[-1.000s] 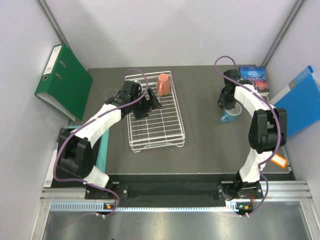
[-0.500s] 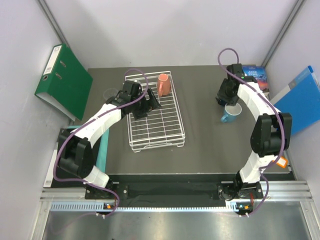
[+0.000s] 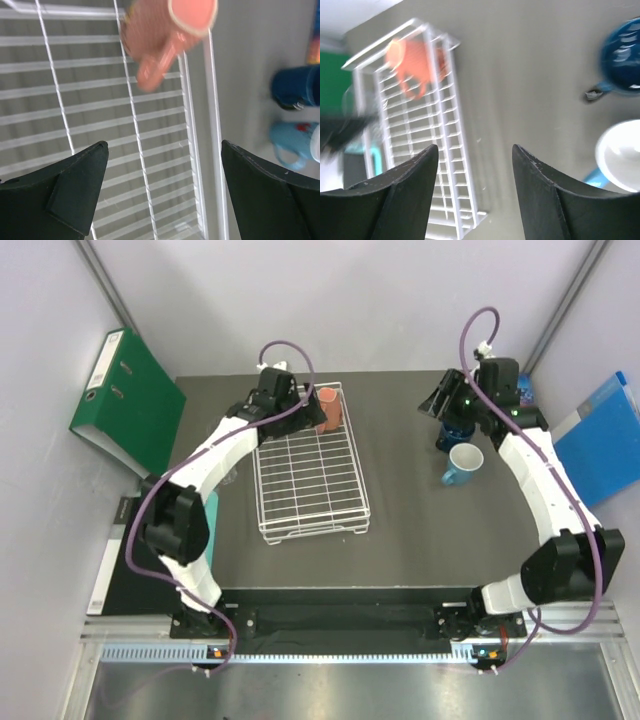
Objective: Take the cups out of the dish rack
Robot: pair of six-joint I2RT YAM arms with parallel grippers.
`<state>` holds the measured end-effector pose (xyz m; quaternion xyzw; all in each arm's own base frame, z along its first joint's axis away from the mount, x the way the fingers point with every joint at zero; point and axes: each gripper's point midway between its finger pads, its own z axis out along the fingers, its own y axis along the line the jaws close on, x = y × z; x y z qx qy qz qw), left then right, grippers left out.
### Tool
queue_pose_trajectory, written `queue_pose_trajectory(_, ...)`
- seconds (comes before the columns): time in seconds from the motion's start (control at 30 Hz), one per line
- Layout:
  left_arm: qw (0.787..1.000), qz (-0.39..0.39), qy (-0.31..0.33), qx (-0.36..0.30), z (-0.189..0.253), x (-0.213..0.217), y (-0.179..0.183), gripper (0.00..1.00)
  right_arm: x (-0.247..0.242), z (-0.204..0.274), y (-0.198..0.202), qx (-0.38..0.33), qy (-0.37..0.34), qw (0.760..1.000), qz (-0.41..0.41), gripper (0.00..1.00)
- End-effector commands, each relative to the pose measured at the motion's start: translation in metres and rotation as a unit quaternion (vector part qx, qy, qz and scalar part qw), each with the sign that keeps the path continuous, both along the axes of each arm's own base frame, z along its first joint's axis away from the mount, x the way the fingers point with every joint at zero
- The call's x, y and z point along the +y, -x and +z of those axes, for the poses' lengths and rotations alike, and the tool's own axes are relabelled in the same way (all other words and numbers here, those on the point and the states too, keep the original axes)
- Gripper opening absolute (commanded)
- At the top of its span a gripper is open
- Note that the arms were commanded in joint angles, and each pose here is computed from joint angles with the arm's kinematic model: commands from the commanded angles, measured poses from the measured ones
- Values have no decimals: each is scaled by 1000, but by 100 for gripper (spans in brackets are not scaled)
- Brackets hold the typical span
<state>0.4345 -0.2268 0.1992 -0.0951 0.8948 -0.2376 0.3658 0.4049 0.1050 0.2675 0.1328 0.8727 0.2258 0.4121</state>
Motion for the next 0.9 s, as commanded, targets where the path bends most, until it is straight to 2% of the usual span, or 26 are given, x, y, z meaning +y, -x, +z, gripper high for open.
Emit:
queue_pose_trajectory(0.0, 992, 0, -108, -61, -9, 11, -52, 99, 42, 20, 17, -70, -41, 992, 100, 60)
queue_pose_trajectory(0.03, 988, -12, -128, -80, 1, 11, -63, 99, 47, 17, 23, -70, -45, 990, 111, 60)
queue_pose_trajectory(0.1, 983, -36, -170, -66, -22, 12, -71, 99, 56, 26, 32, -85, -52, 986, 135, 60)
queue_pose_trajectory(0.3, 973, -82, -204, -76, -40, 4, -89, 98, 75, 45, 50, -105, -62, 978, 170, 60)
queue_pose_trajectory(0.7, 967, -81, -212, -118, -37, -6, -106, 95, 98, 33, 67, -83, -111, 970, 199, 59)
queue_pose_trajectory(0.77, 968, -89, -207, -112, -44, -11, -105, 91, 98, 31, 66, -81, -110, 971, 197, 59)
queue_pose_trajectory(0.87, 968, -100, -206, -103, -56, -18, -103, 80, 97, 30, 68, -82, -107, 971, 196, 59)
